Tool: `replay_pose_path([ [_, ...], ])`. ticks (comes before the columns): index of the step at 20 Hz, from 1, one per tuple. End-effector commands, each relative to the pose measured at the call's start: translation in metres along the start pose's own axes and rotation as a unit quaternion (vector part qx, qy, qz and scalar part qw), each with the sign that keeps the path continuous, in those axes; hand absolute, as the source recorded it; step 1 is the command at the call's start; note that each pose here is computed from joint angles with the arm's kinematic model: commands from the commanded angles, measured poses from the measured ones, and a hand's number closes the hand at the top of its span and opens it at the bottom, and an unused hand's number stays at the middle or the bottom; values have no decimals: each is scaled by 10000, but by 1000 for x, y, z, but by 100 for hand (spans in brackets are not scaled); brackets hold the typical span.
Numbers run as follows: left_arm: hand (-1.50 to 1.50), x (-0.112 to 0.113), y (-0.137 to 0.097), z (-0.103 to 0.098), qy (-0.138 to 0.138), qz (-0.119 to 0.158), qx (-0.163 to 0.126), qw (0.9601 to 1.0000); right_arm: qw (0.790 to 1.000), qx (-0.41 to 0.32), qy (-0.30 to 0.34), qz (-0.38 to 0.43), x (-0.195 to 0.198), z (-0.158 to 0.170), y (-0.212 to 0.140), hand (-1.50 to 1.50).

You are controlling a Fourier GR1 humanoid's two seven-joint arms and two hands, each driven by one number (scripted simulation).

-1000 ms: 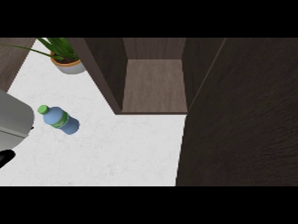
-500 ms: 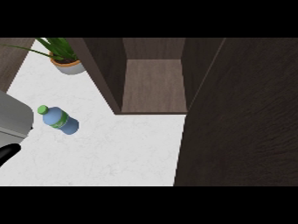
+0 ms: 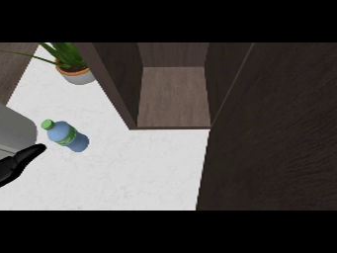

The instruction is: Pick up the bottled water, place it into the cabinet and close the cabinet

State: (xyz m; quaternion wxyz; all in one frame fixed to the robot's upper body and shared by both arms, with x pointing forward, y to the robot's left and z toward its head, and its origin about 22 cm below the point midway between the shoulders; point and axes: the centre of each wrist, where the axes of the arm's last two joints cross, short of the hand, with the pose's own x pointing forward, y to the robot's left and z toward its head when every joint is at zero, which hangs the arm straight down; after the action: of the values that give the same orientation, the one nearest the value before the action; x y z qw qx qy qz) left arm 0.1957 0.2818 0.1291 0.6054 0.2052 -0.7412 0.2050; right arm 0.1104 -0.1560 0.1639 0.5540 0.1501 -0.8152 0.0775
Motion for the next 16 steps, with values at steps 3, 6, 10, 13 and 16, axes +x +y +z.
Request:
replay_pose_path([
  [3, -150, -35, -6, -15, 124, -115, 119, 9998, 9987, -40, -280, 426, 30, 16, 0, -150],
  [6, -150, -58, 9, -11, 153, -127, 185, 9996, 9986, -56, -242, 459, 34, 18, -6, -150],
  [10, -150, -68, 18, -29, 309, -279, 239, 9988, 9984, -156, -317, 440, 26, 11, -4, -150],
  [13, -150, -93, 7, -21, 316, -333, 92, 9989, 9983, -158, -317, 454, 19, 7, 12, -150],
  [16, -150, -98, 22, -41, 432, -258, 92, 9987, 9988, -140, -307, 345, 36, 20, 1, -150],
])
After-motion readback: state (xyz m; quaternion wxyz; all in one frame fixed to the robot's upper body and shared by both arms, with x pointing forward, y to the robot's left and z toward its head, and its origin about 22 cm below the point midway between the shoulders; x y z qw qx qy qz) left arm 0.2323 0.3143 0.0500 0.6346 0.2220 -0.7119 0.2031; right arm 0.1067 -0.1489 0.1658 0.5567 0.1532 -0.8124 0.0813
